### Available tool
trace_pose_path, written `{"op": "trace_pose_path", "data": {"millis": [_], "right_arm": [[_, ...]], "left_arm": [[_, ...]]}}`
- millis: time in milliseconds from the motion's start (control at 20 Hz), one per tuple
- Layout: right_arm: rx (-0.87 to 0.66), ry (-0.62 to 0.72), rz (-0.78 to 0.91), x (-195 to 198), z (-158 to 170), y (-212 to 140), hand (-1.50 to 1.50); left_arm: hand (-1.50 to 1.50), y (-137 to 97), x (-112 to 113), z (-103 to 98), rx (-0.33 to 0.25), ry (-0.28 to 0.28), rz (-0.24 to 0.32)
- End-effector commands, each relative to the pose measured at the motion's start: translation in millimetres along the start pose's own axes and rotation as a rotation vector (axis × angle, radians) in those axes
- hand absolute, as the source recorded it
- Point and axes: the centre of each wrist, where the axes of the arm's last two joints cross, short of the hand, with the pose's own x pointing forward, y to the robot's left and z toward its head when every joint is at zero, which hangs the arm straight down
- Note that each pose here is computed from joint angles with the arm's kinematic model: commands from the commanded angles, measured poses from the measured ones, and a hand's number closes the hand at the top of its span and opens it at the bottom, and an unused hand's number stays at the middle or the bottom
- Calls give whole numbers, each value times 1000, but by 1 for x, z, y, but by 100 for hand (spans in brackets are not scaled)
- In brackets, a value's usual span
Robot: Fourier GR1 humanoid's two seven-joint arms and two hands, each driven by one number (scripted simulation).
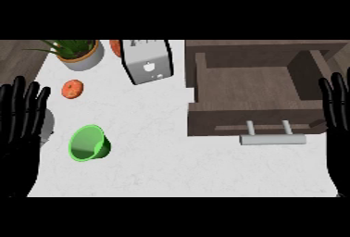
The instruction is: Pick up the cup, place it into the drawer and close the drawer
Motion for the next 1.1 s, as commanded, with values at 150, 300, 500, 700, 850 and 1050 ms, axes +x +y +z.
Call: {"op": "trace_pose_path", "data": {"millis": [150, 300, 500, 700, 850, 1050], "right_arm": [[29, 7, -16, 1, -1, 5, -150], [168, 159, -3, -14, 10, 5, -150], [215, 188, -25, -24, -7, 12, -150], [211, 203, -36, -24, -15, 13, -150], [210, 188, -34, -19, -33, 11, -150], [209, 161, -26, -40, -27, 3, -150]], "left_arm": [[-150, 35, 10, -8, -301, -27, 124], [-150, 38, -26, 16, -293, 207, 326], [-150, 82, -42, 1, -287, 231, 385], [-150, 100, -59, 7, -298, 269, 370], [-150, 110, -80, 3, -278, 319, 327], [-150, 110, -113, 12, -286, 374, 303]]}}
